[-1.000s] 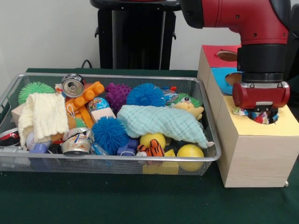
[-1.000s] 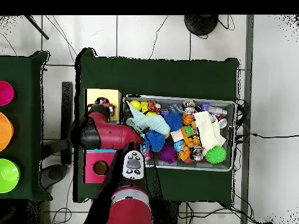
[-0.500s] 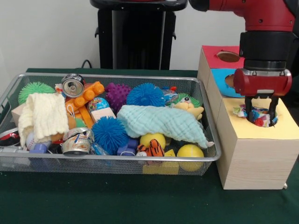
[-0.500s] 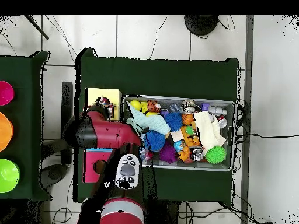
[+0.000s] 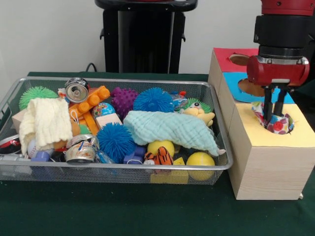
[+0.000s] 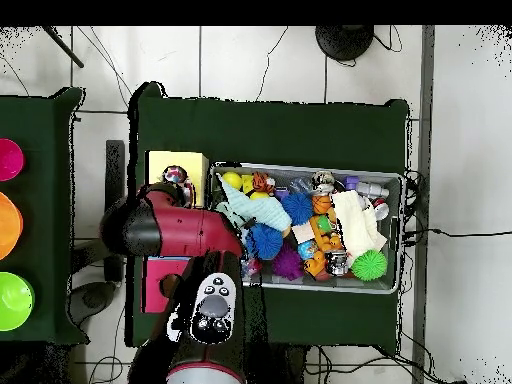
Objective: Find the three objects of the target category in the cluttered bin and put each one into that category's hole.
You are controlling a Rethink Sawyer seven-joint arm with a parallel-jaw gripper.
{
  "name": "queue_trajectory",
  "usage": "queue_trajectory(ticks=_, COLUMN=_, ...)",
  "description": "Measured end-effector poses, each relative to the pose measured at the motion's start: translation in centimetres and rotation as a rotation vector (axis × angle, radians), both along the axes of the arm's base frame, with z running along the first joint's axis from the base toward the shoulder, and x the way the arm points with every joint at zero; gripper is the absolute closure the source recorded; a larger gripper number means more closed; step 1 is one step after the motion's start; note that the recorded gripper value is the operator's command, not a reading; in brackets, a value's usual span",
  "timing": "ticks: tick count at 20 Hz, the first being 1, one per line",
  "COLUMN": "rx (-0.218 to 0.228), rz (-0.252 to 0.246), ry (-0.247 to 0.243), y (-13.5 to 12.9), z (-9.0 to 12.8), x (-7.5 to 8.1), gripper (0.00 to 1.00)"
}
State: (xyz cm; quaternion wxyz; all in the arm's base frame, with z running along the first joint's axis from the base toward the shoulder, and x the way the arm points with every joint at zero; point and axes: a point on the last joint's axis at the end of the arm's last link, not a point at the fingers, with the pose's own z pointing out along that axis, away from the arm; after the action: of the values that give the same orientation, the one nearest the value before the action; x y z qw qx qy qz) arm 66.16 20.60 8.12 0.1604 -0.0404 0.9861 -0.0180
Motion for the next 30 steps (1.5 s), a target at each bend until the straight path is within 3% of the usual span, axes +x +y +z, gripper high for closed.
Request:
queue_trajectory(ticks=20, rx=-0.005, rz=-0.015, ry=0.013, y=-1.0, z=0.1, x=-0.7, gripper=1.0)
queue_trajectory(ticks=30, rx=0.018, rz=-0.033, ry=-0.038, y=-1.5, z=-0.3, x=-1.0, gripper=1.0)
